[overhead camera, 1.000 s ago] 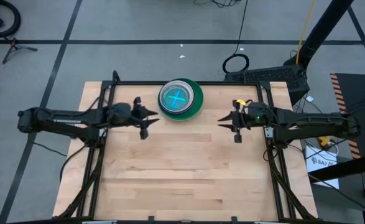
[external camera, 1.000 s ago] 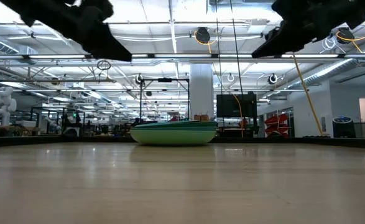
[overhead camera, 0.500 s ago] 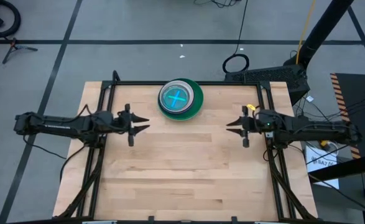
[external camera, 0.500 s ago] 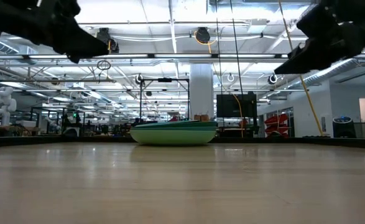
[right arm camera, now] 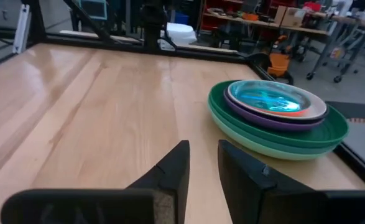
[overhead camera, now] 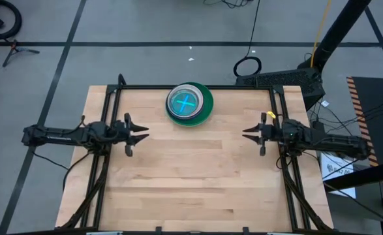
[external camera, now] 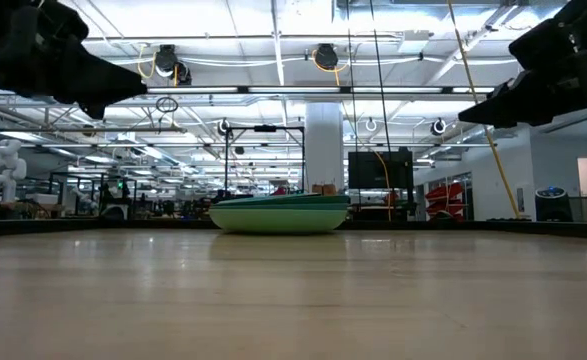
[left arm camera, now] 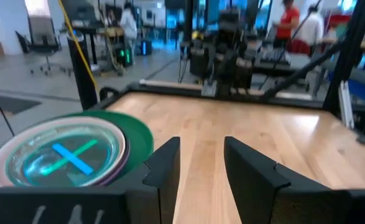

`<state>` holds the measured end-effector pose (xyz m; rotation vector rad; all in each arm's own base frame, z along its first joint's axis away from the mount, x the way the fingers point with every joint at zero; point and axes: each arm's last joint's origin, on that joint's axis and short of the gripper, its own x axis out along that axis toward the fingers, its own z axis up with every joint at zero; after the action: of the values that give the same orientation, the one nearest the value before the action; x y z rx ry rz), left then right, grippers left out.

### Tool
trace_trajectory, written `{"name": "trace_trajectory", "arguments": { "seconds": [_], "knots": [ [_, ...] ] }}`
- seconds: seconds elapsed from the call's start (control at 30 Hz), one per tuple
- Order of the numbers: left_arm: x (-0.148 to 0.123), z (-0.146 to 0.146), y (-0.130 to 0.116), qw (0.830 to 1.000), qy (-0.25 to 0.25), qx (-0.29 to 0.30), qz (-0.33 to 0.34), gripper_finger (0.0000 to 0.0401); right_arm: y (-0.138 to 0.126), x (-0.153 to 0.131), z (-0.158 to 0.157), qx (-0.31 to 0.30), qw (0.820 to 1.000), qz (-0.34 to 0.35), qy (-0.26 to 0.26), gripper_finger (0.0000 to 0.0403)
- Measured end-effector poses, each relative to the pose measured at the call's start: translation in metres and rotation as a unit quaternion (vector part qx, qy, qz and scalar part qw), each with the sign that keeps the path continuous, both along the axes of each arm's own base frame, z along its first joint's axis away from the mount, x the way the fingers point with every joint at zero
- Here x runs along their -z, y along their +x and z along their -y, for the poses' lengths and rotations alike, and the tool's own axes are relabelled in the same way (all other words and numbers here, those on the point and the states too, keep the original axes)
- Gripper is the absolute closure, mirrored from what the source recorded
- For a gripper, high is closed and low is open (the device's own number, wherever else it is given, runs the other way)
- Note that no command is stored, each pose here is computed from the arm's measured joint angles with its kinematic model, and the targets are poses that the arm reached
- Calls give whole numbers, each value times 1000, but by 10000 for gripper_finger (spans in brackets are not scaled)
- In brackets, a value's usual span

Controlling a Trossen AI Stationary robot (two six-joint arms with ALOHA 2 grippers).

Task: Stack plastic plates
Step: Return to Home Position

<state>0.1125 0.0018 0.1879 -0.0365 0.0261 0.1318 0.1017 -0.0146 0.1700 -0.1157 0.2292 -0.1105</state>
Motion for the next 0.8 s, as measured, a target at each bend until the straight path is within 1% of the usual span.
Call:
{"name": "trace_trajectory", "arguments": {
  "seconds": [0.13,0.3,0.4,0.53,0.63,0.7,0.8],
  "knots": [
    [2,0,-6,1000,0,-1,29,270,-7,1,0,16,1000,-4,-18,326],
    [9,0,-10,999,-5,0,34,270,-14,1,-1,17,999,6,-30,326],
    [8,1,-10,999,-18,19,37,270,-14,2,-1,4,999,6,-31,326],
    [6,2,-11,998,-6,37,47,270,-12,4,-1,3,999,16,-34,326],
    [6,2,-10,998,9,38,46,270,-8,10,-1,-6,998,47,-31,326],
    [7,2,-10,998,15,38,42,270,-6,5,-1,-10,996,91,-25,326],
    [8,2,-10,999,13,38,35,270,-4,2,-2,-28,993,109,-24,326]
  ]
}}
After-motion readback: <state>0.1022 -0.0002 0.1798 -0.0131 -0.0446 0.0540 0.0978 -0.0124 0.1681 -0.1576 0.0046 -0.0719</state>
